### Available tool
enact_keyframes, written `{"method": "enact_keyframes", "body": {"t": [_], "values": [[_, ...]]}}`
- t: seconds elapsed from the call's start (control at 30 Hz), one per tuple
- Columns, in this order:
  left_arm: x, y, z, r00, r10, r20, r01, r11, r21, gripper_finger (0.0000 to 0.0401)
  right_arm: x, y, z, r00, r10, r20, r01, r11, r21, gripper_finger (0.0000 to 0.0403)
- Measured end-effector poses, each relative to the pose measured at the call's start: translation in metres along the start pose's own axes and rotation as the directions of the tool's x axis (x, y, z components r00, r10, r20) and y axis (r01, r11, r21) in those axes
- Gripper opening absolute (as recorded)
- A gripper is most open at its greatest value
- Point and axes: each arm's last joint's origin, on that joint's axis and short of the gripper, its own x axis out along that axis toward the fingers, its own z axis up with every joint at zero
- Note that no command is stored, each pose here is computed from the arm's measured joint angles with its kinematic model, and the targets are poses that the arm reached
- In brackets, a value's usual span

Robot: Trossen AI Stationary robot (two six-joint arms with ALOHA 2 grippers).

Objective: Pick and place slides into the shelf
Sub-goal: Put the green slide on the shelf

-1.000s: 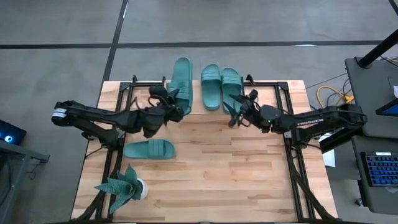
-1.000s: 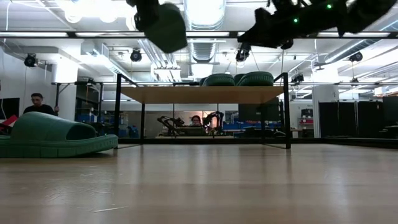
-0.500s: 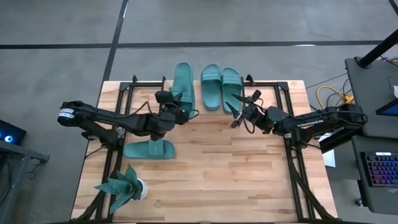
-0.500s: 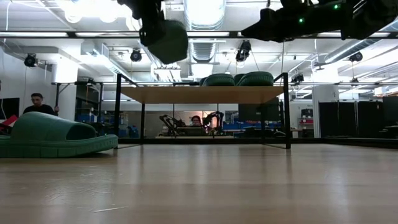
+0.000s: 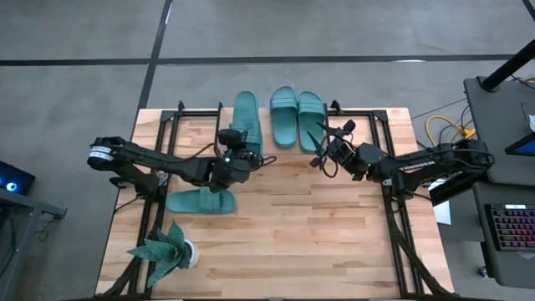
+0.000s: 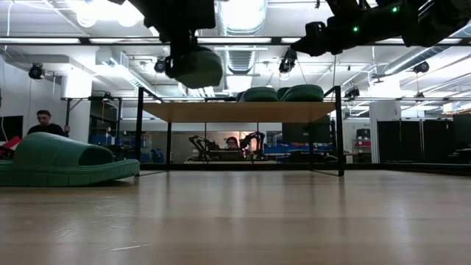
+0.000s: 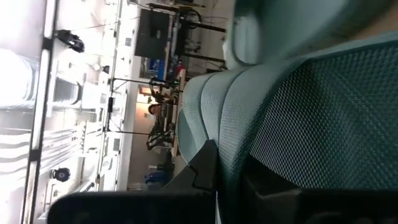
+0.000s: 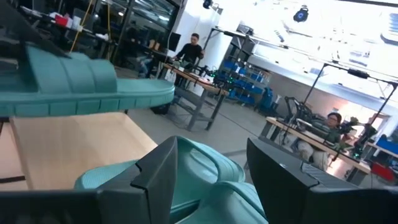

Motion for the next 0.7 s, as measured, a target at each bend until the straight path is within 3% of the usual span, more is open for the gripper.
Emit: {"method": "enact_keyframes", "body": {"t": [0.13, 0.33, 0.47, 0.7], "values": [[-0.002, -0.005, -0.011, 0.998, -0.055, -0.007, 0.055, 0.998, -0.009, 0.0, 0.0, 0.0, 0.0, 1.0, 0.0, 0.0, 0.0, 1.0, 0.0, 0.0185], [-0.008, 0.001, -0.027, 0.976, -0.213, 0.049, 0.216, 0.975, -0.06, 0.0, 0.0, 0.0, 0.0, 1.0, 0.0, 0.0, 0.0, 1.0, -0.003, 0.0185], [-0.01, 0.004, -0.033, 0.977, -0.21, 0.047, 0.214, 0.971, -0.105, 0.0, 0.0, 0.0, 0.0, 1.0, 0.0, 0.0, 0.0, 1.0, -0.003, 0.0185], [-0.009, -0.006, -0.039, 0.974, -0.226, 0.016, 0.227, 0.973, -0.05, 0.0, 0.0, 0.0, 0.0, 1.0, 0.0, 0.0, 0.0, 1.0, -0.003, 0.0185]]}}
